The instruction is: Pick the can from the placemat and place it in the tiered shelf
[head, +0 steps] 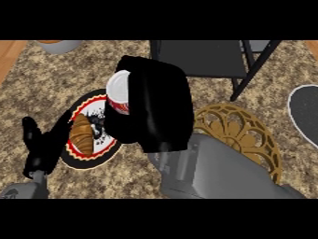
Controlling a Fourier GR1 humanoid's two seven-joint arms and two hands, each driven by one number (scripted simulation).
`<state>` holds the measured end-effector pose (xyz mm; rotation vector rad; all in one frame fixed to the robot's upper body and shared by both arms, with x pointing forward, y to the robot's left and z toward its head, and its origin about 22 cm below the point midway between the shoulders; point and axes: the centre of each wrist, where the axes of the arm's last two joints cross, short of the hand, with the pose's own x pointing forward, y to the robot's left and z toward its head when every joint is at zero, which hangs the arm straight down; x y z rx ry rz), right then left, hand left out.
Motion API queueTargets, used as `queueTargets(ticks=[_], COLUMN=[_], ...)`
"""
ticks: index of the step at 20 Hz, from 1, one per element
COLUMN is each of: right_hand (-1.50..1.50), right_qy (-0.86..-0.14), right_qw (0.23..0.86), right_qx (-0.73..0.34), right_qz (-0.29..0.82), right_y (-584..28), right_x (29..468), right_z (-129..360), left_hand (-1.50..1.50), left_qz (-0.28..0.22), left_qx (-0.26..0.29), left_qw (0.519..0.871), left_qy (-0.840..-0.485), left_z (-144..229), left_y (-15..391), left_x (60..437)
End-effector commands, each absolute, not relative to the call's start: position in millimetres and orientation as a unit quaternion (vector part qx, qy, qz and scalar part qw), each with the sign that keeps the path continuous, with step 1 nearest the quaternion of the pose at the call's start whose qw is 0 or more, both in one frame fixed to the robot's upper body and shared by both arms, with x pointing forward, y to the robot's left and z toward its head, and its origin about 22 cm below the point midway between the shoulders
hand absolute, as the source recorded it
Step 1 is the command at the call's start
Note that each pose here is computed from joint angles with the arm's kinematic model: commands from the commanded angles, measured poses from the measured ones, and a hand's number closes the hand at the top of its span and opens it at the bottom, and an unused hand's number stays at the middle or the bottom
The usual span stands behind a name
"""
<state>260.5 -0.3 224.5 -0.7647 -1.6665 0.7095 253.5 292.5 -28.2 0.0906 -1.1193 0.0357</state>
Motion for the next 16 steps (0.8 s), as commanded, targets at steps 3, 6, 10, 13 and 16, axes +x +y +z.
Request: queueTargets(ticks=[3,6,10,13,16], right_hand=[1.5,1.5,1.5,1.5,1.5], right_qy=[-0.682,-0.684,-0.679,-0.679,-0.676], right_qw=[0.576,0.587,0.594,0.588,0.59], right_qx=[-0.376,-0.367,-0.382,-0.395,-0.398], right_qz=[0.25,0.228,0.199,0.194,0.191], right_y=[-17.1,-22.4,-57.5,-59.2,-55.8], right_x=[261.1,277.2,307.7,316.9,333.5], right_z=[287.2,316.3,347.1,357.9,374.7], left_hand=[0.0,0.0,0.0,0.0,0.0], left_qz=[0.023,0.026,0.019,0.026,0.01], left_qx=[0.044,0.042,0.043,0.049,0.037], left_qw=[0.85,0.85,0.846,0.847,0.851], left_qy=[-0.525,-0.524,-0.532,-0.529,-0.523], left_z=[-22.7,-46.5,-23.6,-17.0,-15.6], left_y=[285.0,287.8,291.0,295.8,291.7], left_x=[254.6,244.9,252.3,261.7,251.3])
